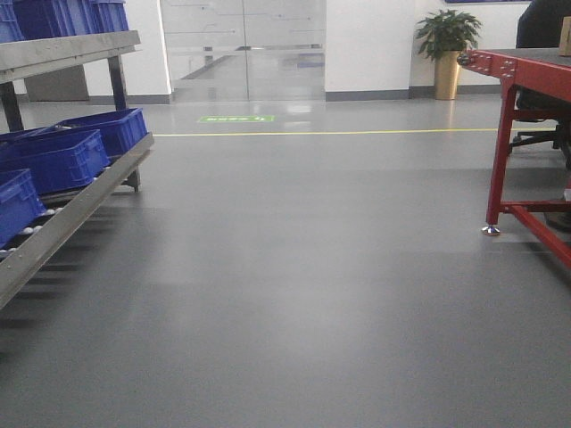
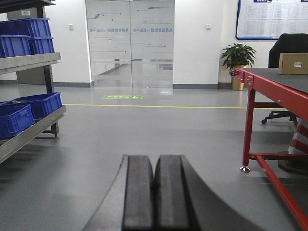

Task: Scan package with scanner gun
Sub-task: 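Drive the base forward along the aisle past the blue crates, then turn the base toward the red conveyor table and stop beside it, then move the left gripper above the brown cardboard box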

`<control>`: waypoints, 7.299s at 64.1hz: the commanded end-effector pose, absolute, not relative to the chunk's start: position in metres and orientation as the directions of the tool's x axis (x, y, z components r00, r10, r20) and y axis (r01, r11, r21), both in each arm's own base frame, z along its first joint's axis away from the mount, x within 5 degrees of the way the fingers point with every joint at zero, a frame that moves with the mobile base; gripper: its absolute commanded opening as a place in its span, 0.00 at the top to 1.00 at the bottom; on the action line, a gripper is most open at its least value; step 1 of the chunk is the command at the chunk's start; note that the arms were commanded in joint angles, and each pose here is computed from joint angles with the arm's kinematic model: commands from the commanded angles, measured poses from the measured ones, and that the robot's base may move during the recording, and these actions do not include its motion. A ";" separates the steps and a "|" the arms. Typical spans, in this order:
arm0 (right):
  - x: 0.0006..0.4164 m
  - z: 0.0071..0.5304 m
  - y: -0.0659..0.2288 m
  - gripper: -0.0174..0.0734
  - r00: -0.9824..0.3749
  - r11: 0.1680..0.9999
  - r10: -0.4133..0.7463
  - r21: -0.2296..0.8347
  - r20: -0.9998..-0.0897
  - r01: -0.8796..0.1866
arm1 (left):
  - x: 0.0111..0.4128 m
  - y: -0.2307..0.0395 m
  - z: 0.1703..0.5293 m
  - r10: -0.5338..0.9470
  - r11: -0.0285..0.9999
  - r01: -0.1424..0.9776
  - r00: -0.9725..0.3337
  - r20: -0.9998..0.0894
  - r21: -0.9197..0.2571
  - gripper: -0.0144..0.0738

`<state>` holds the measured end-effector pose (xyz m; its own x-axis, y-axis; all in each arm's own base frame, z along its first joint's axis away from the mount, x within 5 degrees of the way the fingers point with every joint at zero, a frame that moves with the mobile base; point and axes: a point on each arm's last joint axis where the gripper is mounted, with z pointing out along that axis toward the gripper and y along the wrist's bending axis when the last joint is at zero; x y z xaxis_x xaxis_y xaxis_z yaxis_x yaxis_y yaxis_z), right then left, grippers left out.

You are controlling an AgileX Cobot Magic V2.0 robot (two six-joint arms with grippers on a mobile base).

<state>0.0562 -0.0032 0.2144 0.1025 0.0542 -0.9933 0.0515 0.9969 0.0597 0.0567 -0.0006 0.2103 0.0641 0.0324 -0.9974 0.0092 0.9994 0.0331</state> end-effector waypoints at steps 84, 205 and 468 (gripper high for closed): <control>0.056 0.216 -0.003 0.99 0.119 0.997 0.044 0.051 -0.992 0.051 | 0.056 -0.001 0.213 0.027 1.000 0.010 0.087 -0.996 0.028 0.96; 0.056 0.216 -0.003 0.99 0.119 0.997 0.044 0.051 -0.992 0.051 | 0.056 -0.001 0.213 0.027 1.000 0.010 0.087 -0.996 0.028 0.96; 0.056 0.216 -0.003 0.99 0.119 0.997 0.044 0.051 -0.992 0.051 | 0.056 -0.001 0.213 0.027 1.000 0.010 0.087 -0.996 0.028 0.96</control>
